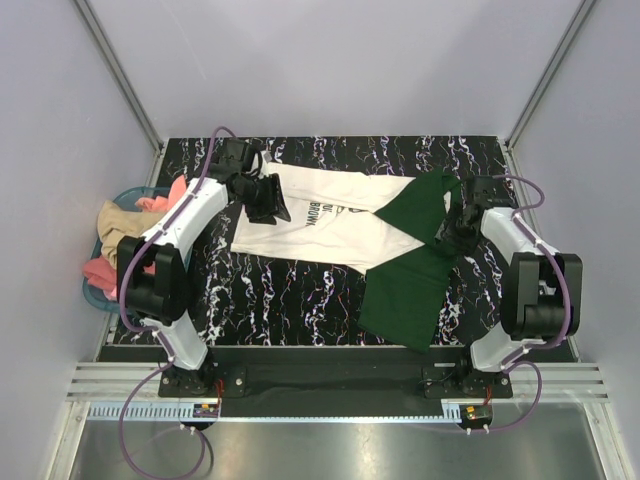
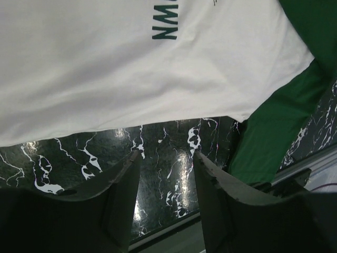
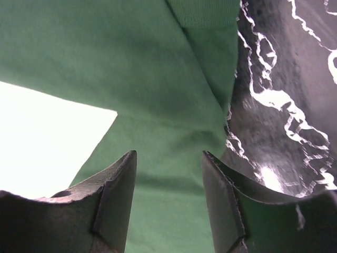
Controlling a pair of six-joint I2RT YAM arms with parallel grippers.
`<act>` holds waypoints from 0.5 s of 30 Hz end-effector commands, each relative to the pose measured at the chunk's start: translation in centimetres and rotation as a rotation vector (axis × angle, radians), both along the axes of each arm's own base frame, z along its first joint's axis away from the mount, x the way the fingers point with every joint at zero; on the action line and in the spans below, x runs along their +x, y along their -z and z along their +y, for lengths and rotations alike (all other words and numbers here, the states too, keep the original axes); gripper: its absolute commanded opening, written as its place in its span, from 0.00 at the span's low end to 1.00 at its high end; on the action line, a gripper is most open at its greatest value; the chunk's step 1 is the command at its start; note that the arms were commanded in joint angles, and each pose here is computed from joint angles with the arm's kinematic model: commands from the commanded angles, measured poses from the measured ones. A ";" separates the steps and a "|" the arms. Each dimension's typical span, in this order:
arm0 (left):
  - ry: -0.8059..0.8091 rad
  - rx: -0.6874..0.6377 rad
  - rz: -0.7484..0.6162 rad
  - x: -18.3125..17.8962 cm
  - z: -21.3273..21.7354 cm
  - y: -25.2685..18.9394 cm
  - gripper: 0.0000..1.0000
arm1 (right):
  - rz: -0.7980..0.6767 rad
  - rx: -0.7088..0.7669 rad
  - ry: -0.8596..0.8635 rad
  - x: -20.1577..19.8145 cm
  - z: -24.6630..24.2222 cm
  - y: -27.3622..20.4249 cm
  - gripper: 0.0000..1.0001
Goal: Fold and stack the t-shirts
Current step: Fold the tshirt
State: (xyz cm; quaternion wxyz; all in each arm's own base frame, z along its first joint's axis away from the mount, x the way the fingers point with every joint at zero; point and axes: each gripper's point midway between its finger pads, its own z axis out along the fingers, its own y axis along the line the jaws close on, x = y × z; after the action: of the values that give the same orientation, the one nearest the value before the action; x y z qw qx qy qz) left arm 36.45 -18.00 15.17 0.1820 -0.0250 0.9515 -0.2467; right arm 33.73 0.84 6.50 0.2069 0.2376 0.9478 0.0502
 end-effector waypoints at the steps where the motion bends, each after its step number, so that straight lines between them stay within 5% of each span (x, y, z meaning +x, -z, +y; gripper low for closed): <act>1: 0.032 -0.046 -0.064 -0.2 -0.5 -1.4 0.49 | -0.082 0.020 0.075 2.4 -0.1 -0.5 0.61; 15: 0.040 -0.009 -0.071 -0.1 0.0 -0.7 0.49 | -0.054 0.022 0.153 3.2 -0.4 2.5 0.61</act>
State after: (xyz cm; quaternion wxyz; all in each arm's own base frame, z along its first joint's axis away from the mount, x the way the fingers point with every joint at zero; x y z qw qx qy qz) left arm 35.69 -17.82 14.03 0.1736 -0.0138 0.9537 -0.2453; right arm 36.11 1.05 3.80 0.2141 0.3008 0.9273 0.0616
